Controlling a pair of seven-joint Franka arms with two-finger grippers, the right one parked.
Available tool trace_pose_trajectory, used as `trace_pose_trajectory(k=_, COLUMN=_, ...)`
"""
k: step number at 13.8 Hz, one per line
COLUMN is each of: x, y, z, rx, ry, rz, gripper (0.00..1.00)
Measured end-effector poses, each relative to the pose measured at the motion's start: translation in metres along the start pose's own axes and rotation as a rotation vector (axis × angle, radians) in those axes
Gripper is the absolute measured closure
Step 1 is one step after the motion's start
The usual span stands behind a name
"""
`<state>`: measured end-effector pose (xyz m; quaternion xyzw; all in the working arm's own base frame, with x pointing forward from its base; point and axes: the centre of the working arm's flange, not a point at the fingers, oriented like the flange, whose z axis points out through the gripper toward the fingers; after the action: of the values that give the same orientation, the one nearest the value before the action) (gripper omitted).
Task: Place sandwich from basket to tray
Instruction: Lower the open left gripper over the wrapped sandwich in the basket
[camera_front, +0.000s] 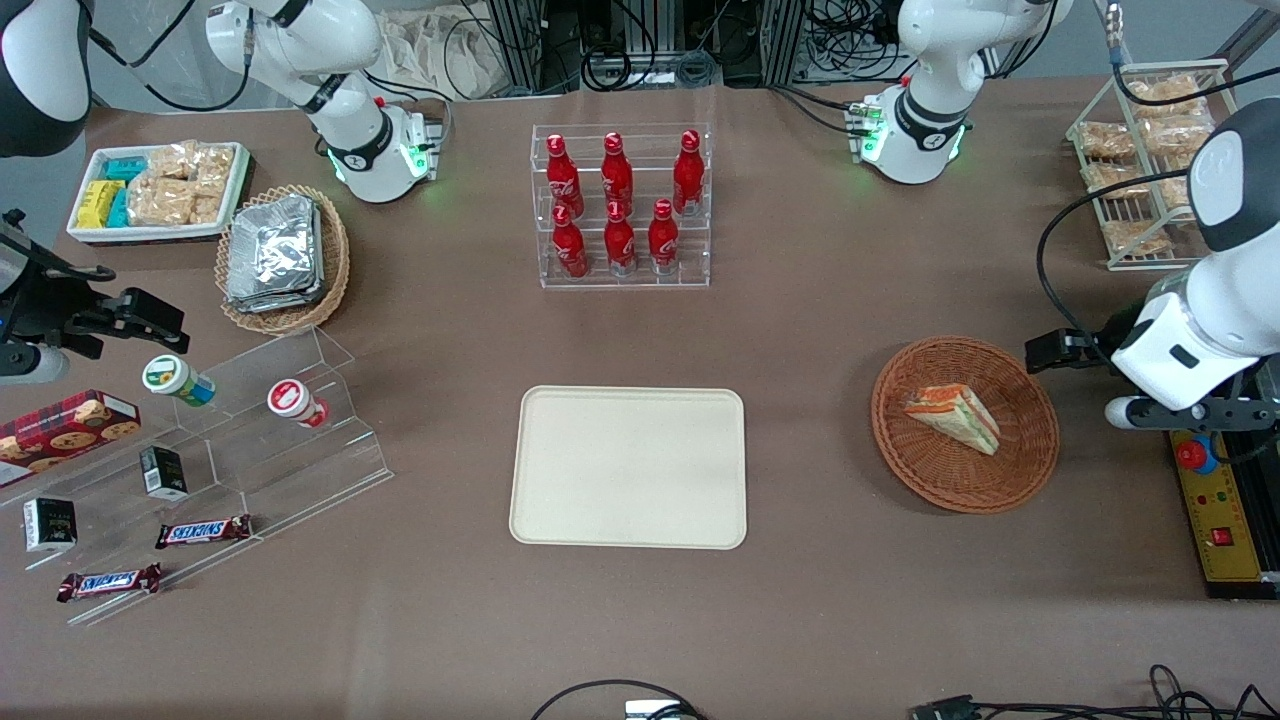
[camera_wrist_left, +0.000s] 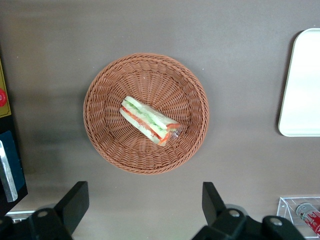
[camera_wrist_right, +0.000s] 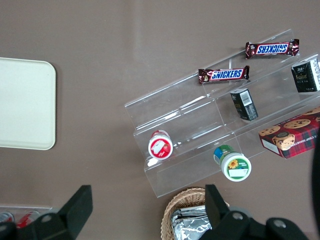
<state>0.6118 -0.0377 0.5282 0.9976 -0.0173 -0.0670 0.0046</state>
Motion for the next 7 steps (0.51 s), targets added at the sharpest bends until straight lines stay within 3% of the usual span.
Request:
trace_pose_trajectory(k=5, x=0.006, y=0.001, z=0.014, rx=-0.004, ry=-0.024, rz=-0.031, gripper=0.0)
trace_pose_trajectory(k=7, x=0.009, y=-0.001, z=0.026, rx=-0.004, ry=-0.057, rz=-0.067, gripper=0.0)
